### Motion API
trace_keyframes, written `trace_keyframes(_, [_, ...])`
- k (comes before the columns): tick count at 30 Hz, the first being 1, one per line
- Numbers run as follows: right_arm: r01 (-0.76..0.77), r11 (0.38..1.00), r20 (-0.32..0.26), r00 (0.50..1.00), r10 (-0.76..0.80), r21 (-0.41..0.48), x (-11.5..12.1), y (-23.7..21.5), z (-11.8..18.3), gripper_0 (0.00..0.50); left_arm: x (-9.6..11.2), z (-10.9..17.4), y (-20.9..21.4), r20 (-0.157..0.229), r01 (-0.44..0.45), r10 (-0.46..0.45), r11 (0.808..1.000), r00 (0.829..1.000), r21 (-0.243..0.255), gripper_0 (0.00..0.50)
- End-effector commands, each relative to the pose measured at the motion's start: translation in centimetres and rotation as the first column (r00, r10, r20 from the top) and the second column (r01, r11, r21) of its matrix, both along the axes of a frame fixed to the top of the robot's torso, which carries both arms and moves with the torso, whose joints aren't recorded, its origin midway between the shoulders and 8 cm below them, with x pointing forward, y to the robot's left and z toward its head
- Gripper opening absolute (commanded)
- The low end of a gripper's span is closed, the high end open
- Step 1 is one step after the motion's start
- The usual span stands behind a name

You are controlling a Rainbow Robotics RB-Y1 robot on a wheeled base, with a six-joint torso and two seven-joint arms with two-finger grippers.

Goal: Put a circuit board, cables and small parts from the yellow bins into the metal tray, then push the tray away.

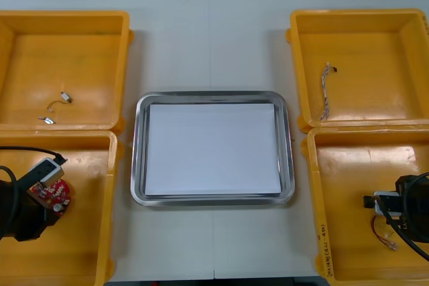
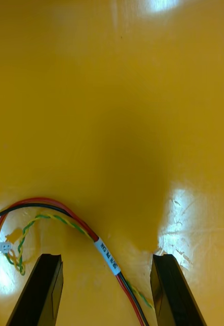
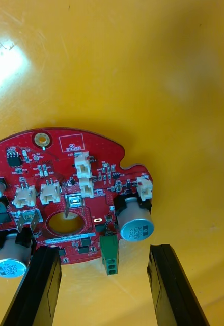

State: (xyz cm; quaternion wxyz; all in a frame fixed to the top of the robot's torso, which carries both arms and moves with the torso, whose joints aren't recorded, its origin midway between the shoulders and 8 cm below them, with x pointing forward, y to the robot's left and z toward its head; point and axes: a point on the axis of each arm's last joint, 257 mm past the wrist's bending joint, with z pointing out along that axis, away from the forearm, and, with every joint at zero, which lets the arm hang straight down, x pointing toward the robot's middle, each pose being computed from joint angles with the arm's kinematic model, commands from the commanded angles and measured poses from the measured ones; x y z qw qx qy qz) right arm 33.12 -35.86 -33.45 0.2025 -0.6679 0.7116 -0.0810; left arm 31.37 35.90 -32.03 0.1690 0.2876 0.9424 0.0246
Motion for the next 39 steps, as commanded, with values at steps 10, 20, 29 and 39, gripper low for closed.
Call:
trace_keyframes(10, [-0.009,1.000,0.040,0.999,0.009,0.013,0.6,1.0,-1.7,0.500,-1.2,-1.7,-0.5,-0.008,-0.014,0.014,1.000,1.000,-0.018,0.500])
trace_keyframes(20, [-0.011,1.000,0.061,0.998,0.010,0.006,0.8,0.8,-2.4,0.500,-1.5,-1.9,-0.4,-0.015,-0.013,0.013,1.000,1.000,-0.013,0.492])
trace_keyframes(29, [-0.011,1.000,0.076,0.997,0.012,-0.007,1.0,0.4,-2.7,0.500,-1.7,-2.3,-0.6,-0.016,-0.013,0.013,1.000,1.000,-0.012,0.486])
trace_keyframes(39, [0.009,1.000,0.086,0.996,-0.008,-0.013,0.9,-0.7,-4.1,0.500,-1.7,-2.7,-0.9,-0.009,-0.017,0.017,1.000,1.000,-0.012,0.483])
